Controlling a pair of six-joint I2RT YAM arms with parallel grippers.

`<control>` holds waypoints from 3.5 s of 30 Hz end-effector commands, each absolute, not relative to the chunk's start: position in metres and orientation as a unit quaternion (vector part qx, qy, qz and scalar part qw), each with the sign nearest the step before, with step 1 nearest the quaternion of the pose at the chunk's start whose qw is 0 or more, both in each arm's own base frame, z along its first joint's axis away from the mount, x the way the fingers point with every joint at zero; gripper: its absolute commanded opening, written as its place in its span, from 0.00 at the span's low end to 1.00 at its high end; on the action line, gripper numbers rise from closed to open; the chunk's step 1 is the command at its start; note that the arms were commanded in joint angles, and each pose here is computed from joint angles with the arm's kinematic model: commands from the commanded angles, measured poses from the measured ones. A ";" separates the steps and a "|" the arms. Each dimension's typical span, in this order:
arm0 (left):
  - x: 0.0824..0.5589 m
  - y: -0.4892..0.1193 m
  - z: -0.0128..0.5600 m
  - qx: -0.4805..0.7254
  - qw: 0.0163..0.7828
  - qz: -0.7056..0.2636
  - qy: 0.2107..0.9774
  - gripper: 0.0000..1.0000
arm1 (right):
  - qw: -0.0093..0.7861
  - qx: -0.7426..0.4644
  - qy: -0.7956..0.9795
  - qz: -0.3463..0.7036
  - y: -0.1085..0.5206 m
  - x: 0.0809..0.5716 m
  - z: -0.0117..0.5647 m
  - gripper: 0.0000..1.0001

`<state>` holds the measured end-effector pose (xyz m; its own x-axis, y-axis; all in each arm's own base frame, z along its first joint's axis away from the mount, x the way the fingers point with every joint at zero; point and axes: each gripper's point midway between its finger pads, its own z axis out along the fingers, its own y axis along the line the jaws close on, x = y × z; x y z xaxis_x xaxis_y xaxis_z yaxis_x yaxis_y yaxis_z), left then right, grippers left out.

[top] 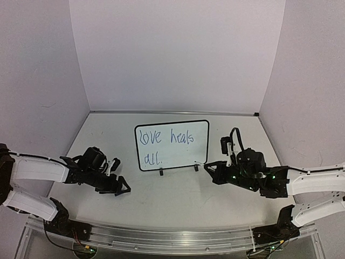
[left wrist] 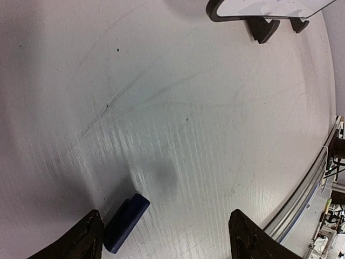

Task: Write a sentence on the whiteboard
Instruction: Pick up the pen cap from the corner of the board, then insert the whiteboard marker without the cap into the pen cap.

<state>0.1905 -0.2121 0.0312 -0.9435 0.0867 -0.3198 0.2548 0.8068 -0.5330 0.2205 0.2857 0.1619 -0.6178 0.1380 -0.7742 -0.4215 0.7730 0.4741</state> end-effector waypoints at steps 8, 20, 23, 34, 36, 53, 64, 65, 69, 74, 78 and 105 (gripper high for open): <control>0.177 -0.204 0.019 0.086 0.112 -0.266 0.954 0.57 | 0.436 -0.089 0.826 0.345 0.295 0.221 0.170 0.00; 0.175 -0.195 0.009 0.106 0.096 -0.168 0.975 0.34 | 0.444 -0.082 0.822 0.347 0.287 0.218 0.171 0.00; 0.171 -0.195 0.005 0.117 0.089 -0.145 0.978 0.31 | 0.445 -0.079 0.822 0.346 0.284 0.218 0.170 0.00; 0.165 -0.192 -0.005 0.124 0.081 -0.083 0.986 0.20 | 0.448 -0.075 0.822 0.344 0.280 0.218 0.169 0.00; 0.163 -0.195 -0.008 0.129 0.079 -0.084 0.985 0.19 | 0.449 -0.075 0.822 0.343 0.279 0.218 0.169 0.00; 0.164 -0.202 0.003 0.137 0.106 -0.109 0.979 0.00 | 0.440 -0.098 0.824 0.344 0.273 0.207 0.174 0.00; 0.164 -0.227 0.049 0.181 0.150 -0.198 0.952 0.00 | 0.388 -0.181 0.818 0.384 0.297 0.185 0.177 0.00; 0.161 -0.234 0.055 0.199 0.151 -0.219 0.943 0.00 | 0.375 -0.196 0.816 0.395 0.303 0.181 0.177 0.00; 0.144 -0.262 0.082 0.274 0.144 -0.303 0.901 0.00 | 0.318 -0.248 0.800 0.444 0.324 0.164 0.183 0.00; 0.130 -0.288 0.121 0.324 0.152 -0.392 0.848 0.00 | 0.237 -0.287 0.777 0.507 0.335 0.151 0.189 0.00; 0.126 -0.301 0.140 0.341 0.142 -0.413 0.832 0.00 | 0.193 -0.304 0.757 0.546 0.341 0.145 0.203 0.00; 0.095 -0.346 0.177 0.580 0.127 -0.408 0.694 0.00 | 0.118 -0.307 0.738 0.589 0.357 0.142 0.225 0.00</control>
<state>0.1019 -0.3443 0.1730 -0.3456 0.7056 -0.6186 0.8953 0.0505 -0.4427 0.1396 0.3511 0.2084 -0.7966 -0.3136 -0.5168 -0.5809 0.1604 0.7980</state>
